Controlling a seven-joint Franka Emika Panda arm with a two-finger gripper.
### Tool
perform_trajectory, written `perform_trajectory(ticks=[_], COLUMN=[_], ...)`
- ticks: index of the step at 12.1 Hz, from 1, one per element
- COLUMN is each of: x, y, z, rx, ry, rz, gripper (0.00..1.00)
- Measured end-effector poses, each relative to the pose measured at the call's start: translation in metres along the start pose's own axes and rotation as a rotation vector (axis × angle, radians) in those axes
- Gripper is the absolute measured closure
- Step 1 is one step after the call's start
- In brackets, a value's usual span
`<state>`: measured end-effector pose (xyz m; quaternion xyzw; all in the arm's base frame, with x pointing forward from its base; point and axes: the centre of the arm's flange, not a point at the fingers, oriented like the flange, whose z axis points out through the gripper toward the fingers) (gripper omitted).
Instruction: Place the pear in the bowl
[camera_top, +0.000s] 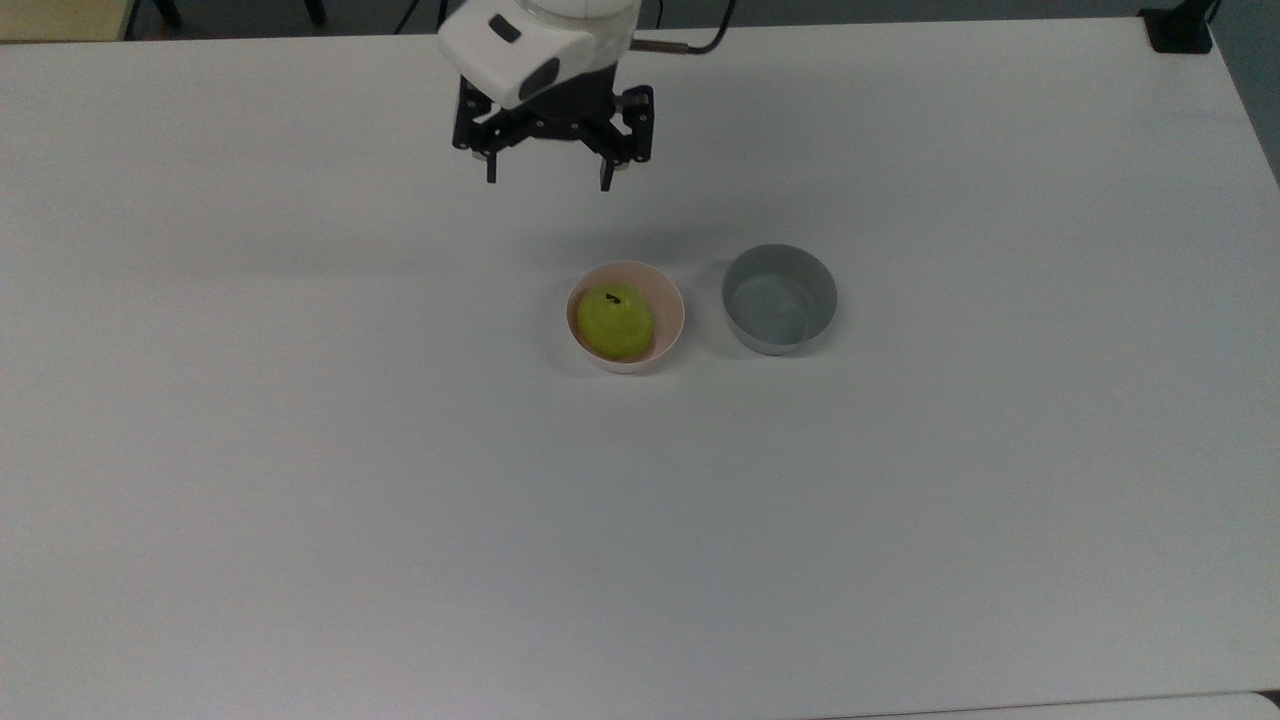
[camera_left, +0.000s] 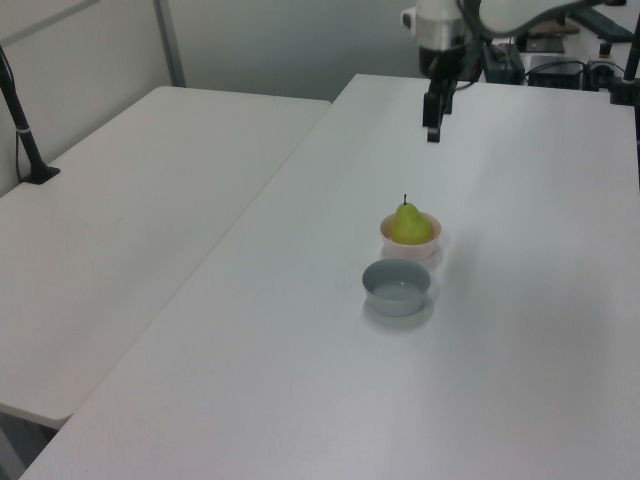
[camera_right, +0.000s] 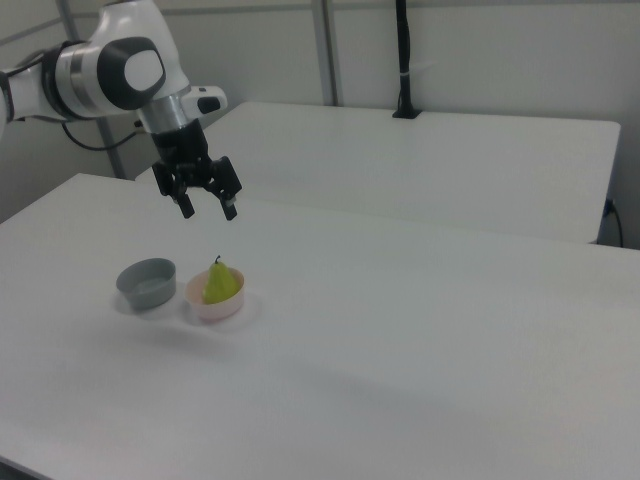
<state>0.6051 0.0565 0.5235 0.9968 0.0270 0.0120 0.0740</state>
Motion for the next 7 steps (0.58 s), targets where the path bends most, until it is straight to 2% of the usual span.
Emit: perform_trajectory(ticks=[4, 7], x=[-0.016, -0.021], y=[0.043, 0.061], z=[-0.043, -0.056], rx=[0.047, 0.069], ry=[0.006, -0.015], rz=[0.063, 0.091], gripper=[0.00, 0.00])
